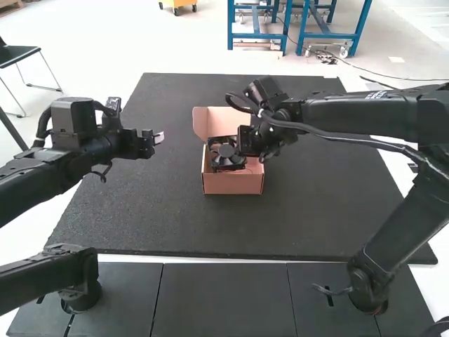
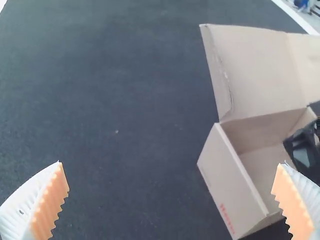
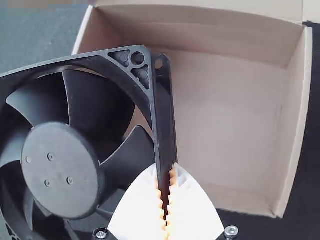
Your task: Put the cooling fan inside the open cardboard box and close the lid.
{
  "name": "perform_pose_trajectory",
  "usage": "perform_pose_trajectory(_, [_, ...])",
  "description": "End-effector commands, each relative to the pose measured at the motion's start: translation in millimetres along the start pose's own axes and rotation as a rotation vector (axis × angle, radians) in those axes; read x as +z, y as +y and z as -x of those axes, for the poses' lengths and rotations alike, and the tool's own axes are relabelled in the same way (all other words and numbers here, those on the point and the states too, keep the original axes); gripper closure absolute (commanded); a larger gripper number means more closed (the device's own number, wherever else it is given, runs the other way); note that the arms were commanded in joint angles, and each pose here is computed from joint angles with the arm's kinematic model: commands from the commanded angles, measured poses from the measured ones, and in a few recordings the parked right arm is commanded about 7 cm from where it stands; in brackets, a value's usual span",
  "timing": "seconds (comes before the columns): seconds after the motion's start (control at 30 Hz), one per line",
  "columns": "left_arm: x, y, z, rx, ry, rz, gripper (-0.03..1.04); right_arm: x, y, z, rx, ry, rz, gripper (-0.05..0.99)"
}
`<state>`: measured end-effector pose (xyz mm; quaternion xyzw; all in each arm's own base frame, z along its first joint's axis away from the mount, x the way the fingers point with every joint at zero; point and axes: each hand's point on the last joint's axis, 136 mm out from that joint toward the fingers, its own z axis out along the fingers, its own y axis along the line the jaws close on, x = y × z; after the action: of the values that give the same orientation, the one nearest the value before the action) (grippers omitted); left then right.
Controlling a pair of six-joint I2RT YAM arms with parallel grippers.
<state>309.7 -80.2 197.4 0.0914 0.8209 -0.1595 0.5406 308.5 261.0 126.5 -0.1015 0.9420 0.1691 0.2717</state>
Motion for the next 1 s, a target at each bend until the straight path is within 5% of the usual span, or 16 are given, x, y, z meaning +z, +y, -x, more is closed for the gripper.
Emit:
perform_pose_trajectory(0.0, [-7.3, -16.1, 7.7, 0.062, -0.021, -0.066, 0.05, -5.7, -8.4, 30.7, 0.026, -0.059, 0.0, 0.96])
perform_pose_trajectory(0.4, [-17.0, -39.8, -3.2, 0.105, 0.009, -0.14, 0.05, 10.2, -16.9, 47.0, 0.063, -0.053, -0.016, 0.96])
perform_pose_trajectory(0.97, [-20.3, -39.7, 3.2, 0.111, -0.018, -0.136, 0.05, 33.2, -15.7, 37.6, 0.075, 0.006, -0.019, 0.96])
